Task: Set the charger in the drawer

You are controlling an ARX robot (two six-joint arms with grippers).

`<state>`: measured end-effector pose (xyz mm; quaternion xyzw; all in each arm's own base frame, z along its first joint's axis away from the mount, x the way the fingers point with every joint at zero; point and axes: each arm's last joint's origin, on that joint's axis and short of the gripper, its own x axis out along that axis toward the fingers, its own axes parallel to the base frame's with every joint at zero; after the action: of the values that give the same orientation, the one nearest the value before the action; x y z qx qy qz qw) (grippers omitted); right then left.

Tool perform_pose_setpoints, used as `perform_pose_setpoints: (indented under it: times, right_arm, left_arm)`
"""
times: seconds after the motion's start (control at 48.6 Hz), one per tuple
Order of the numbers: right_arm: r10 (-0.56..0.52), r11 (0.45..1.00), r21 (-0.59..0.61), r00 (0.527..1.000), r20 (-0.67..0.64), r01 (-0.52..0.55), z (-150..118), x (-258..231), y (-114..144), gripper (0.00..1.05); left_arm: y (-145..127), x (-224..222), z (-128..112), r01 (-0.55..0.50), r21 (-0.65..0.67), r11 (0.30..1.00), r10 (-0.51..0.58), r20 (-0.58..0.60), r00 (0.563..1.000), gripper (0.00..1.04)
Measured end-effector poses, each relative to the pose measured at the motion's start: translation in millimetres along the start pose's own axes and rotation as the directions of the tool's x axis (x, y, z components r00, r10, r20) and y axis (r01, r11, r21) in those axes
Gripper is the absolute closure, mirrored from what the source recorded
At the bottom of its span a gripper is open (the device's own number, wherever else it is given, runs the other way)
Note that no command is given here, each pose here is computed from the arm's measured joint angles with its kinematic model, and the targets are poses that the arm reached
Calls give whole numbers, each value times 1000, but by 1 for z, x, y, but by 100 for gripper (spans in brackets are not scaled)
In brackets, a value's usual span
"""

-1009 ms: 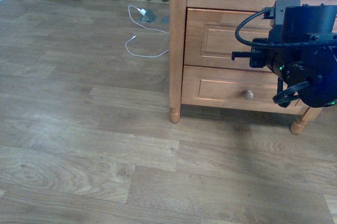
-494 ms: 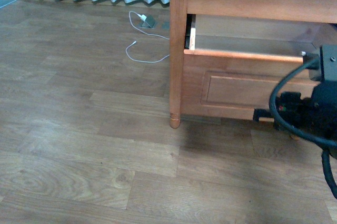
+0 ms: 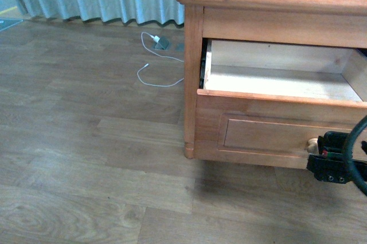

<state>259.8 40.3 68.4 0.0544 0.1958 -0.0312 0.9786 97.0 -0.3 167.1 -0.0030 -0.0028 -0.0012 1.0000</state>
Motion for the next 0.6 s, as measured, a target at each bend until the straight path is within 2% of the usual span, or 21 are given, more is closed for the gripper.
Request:
perform_pose_setpoints:
  times: [0.165, 0.206, 0.391, 0.597]
  right_arm:
    - [16, 1000, -3, 999, 34, -16, 29, -23, -6, 6]
    - [19, 1000, -9, 998, 52, -18, 40, -30, -8, 8]
    - [22, 999, -40, 995, 95, -18, 81, -62, -14, 8]
    - [22, 998, -64, 993, 113, -15, 102, -102, -19, 8]
  left_arm:
    - [0, 0, 0, 0, 0, 1000, 0, 0, 1000, 6]
    - [0, 0, 0, 0, 0, 1000, 0, 0, 1000, 6]
    - [0, 0, 0, 0, 0, 1000, 0, 0, 1000, 6]
    - [0, 0, 0, 0, 0, 1000, 0, 0, 1000, 6]
